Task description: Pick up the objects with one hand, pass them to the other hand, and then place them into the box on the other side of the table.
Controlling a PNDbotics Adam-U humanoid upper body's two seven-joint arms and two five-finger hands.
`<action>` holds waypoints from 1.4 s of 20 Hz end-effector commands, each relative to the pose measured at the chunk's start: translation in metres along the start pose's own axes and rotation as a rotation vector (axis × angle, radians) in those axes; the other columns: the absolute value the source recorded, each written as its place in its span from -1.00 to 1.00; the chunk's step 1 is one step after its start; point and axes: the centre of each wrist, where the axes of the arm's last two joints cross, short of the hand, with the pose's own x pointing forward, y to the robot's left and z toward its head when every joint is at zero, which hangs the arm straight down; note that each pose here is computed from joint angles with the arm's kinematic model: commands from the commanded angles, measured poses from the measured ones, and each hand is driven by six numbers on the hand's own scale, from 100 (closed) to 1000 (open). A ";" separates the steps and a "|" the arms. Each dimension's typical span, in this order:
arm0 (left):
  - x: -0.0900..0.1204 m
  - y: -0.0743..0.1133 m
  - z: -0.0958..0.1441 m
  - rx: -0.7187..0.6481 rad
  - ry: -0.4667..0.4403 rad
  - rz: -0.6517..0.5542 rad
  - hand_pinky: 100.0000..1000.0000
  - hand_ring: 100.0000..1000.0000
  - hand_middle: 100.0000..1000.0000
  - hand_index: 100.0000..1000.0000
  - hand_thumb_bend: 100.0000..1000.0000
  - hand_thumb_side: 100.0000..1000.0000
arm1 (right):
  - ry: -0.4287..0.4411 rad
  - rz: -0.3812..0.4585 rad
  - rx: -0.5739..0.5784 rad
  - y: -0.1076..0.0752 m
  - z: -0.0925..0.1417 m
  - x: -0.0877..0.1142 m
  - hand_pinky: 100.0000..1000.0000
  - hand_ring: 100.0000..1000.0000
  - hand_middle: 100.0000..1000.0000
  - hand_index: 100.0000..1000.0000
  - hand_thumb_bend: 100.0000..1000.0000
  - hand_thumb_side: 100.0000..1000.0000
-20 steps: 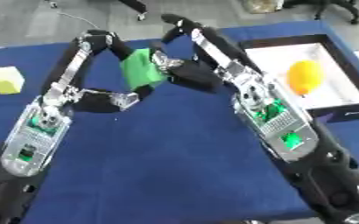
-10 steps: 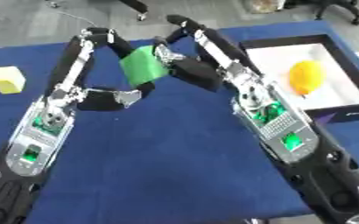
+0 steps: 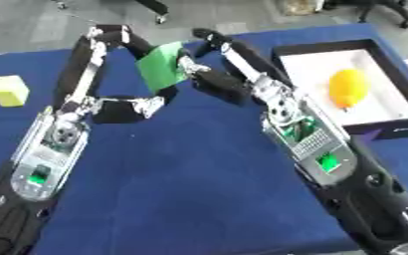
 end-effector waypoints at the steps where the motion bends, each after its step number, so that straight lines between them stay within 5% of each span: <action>1: 0.010 0.005 -0.009 0.032 -0.047 -0.005 0.40 -0.12 -0.47 0.06 -0.23 -0.88 | -0.007 0.025 -0.007 -0.006 0.000 0.002 -0.22 1.00 0.54 1.00 -1.00 0.75; 17: 0.011 -0.005 -0.015 -0.018 -0.059 -0.006 0.41 -0.12 -0.47 0.07 -0.22 -0.87 | -0.074 -0.041 0.029 -0.009 0.004 0.006 -0.28 1.00 0.52 1.00 -1.00 0.76; 28: 0.004 -0.011 -0.015 -0.033 -0.036 -0.017 0.41 -0.12 -0.48 0.07 -0.21 -0.87 | -0.124 -0.186 0.066 -0.011 0.006 0.007 -0.34 1.00 0.49 1.00 -1.00 0.83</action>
